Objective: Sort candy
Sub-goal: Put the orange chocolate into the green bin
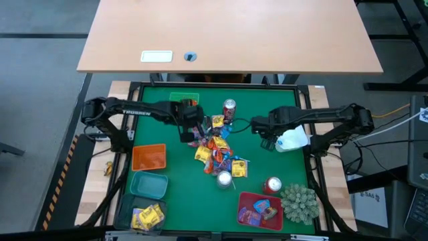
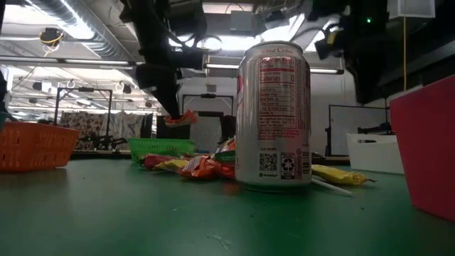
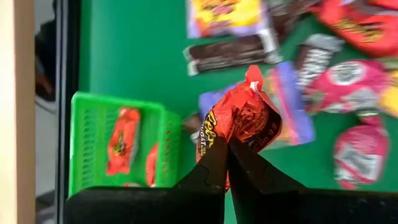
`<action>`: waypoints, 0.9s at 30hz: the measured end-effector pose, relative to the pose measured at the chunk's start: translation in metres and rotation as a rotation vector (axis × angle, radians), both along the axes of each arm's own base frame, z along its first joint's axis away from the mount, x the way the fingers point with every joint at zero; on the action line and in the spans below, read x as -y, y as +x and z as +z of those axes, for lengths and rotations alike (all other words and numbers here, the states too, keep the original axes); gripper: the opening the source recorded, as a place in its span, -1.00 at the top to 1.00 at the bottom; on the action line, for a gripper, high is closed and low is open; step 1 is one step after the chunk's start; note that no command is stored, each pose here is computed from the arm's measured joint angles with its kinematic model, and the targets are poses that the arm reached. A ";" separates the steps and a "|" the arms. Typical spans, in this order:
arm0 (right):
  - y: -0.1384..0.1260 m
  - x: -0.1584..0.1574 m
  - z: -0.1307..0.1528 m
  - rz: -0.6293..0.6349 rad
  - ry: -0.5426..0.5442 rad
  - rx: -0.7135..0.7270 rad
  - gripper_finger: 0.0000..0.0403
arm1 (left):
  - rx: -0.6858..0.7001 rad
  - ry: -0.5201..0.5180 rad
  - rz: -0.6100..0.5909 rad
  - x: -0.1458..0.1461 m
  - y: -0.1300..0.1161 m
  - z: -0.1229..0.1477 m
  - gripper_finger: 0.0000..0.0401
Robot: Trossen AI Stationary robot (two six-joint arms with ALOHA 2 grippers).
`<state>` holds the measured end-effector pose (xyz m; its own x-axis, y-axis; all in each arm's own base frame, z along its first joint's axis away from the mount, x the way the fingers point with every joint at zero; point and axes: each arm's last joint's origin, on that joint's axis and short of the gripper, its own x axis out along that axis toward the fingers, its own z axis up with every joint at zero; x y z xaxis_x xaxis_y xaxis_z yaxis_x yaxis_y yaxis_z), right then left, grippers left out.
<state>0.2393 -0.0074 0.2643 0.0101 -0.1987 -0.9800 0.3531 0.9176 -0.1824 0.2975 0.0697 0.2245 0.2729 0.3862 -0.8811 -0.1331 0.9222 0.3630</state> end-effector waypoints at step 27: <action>0.023 -0.088 -0.043 0.293 0.121 0.437 0.20 | 0.040 0.056 0.373 -0.090 -0.032 0.001 0.99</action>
